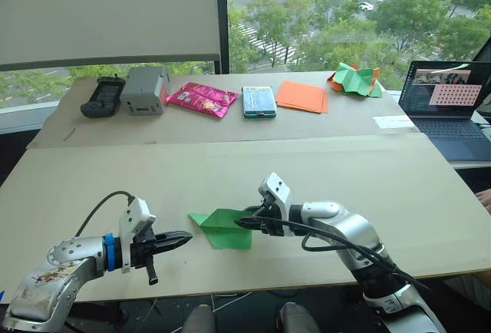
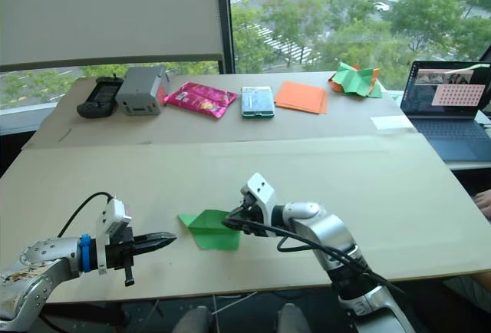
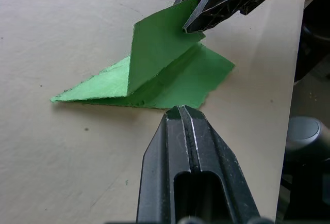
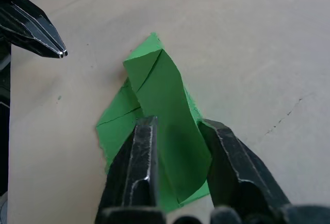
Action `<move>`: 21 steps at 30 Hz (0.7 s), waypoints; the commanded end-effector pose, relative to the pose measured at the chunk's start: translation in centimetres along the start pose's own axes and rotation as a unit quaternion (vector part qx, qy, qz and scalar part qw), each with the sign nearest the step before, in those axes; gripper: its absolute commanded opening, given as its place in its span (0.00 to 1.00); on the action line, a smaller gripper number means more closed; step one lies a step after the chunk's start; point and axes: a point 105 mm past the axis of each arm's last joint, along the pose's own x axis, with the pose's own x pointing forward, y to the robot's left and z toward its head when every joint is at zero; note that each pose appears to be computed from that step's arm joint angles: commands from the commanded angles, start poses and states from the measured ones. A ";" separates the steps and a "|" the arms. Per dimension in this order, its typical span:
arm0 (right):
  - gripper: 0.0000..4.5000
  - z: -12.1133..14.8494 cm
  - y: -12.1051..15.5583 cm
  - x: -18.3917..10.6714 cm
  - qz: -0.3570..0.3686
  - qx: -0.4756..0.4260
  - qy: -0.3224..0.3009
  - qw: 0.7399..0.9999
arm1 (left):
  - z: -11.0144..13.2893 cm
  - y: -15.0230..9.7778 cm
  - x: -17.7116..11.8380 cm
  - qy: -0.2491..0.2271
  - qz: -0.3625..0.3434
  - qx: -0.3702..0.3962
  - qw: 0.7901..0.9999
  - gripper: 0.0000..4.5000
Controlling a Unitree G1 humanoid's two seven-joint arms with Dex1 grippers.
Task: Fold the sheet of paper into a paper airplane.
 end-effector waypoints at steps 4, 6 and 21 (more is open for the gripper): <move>0.01 2.0 0.7 -0.5 0.010 -0.042 -0.041 0.998 | 1.5 0.1 -0.2 -0.026 0.010 0.009 1.000 0.00; 0.01 3.1 1.0 -0.9 0.005 -0.086 -0.059 0.995 | 2.0 0.3 -0.1 -0.038 0.015 0.003 0.999 0.00; 0.01 8.5 3.3 -1.6 -0.132 -0.747 -0.087 0.645 | 4.2 2.2 0.5 -0.087 0.022 -0.011 0.996 0.00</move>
